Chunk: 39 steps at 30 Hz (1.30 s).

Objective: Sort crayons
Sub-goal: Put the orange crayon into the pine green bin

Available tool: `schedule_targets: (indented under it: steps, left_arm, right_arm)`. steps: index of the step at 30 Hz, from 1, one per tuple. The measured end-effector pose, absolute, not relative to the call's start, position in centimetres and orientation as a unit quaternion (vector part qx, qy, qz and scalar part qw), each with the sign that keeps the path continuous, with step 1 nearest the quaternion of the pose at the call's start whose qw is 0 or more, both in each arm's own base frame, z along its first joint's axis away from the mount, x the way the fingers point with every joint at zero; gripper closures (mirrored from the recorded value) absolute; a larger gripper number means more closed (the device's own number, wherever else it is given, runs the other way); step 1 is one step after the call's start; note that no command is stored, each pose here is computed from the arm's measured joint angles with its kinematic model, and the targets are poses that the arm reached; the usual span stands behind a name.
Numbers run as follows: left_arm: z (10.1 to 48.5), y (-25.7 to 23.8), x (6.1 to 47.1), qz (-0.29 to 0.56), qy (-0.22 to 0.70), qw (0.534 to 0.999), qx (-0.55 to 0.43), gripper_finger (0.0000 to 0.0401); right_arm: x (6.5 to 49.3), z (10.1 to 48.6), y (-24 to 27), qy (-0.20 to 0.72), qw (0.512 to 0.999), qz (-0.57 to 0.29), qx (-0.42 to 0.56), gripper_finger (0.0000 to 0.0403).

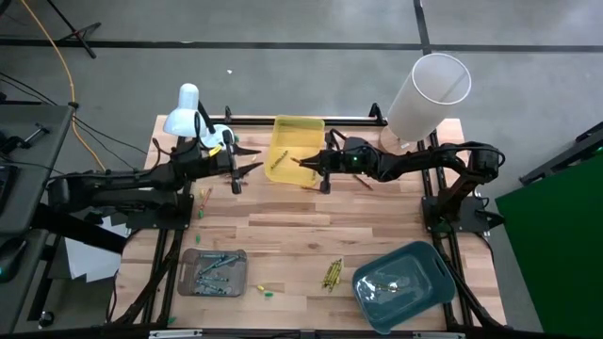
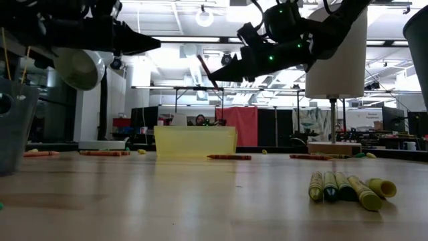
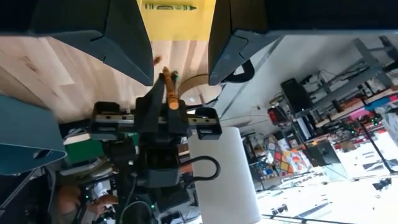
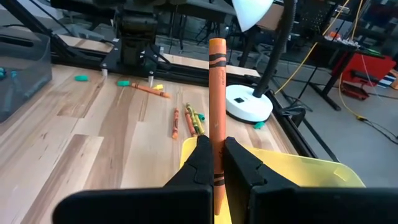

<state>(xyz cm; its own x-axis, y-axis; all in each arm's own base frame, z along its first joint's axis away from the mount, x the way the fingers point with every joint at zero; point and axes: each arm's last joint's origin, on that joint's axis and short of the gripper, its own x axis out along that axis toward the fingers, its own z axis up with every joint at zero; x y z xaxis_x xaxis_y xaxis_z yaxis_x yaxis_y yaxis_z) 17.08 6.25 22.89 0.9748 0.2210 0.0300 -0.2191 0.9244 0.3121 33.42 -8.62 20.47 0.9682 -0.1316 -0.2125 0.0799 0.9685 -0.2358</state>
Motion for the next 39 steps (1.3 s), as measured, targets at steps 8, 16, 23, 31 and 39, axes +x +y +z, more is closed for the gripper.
schedule_targets:
  steps: [8,16,23,31,39]
  left_arm:
    - [22.89,6.35,17.05,0.115,0.002,0.982,0.152,0.0261]
    - [22.88,6.37,17.04,0.118,0.005,0.979,0.164,0.0261]
    - [22.85,6.37,17.04,0.118,0.007,0.978,0.169,0.0261]
    - [22.65,6.37,17.04,0.117,0.018,0.978,0.173,0.0261]
    - [22.64,6.37,17.05,0.117,0.019,0.978,0.174,0.0261]
  right_arm:
    - [33.41,20.30,-8.50,0.123,0.985,-0.047,-0.111,0.0402]
    - [33.32,19.99,-8.51,0.139,0.983,-0.046,-0.108,0.0402]
    - [33.32,19.98,-8.51,0.140,0.983,-0.045,-0.110,0.0402]
    - [33.30,19.91,-8.51,0.144,0.980,-0.042,-0.129,0.0402]
    - [33.29,19.88,-8.50,0.146,0.980,-0.042,-0.128,0.0402]
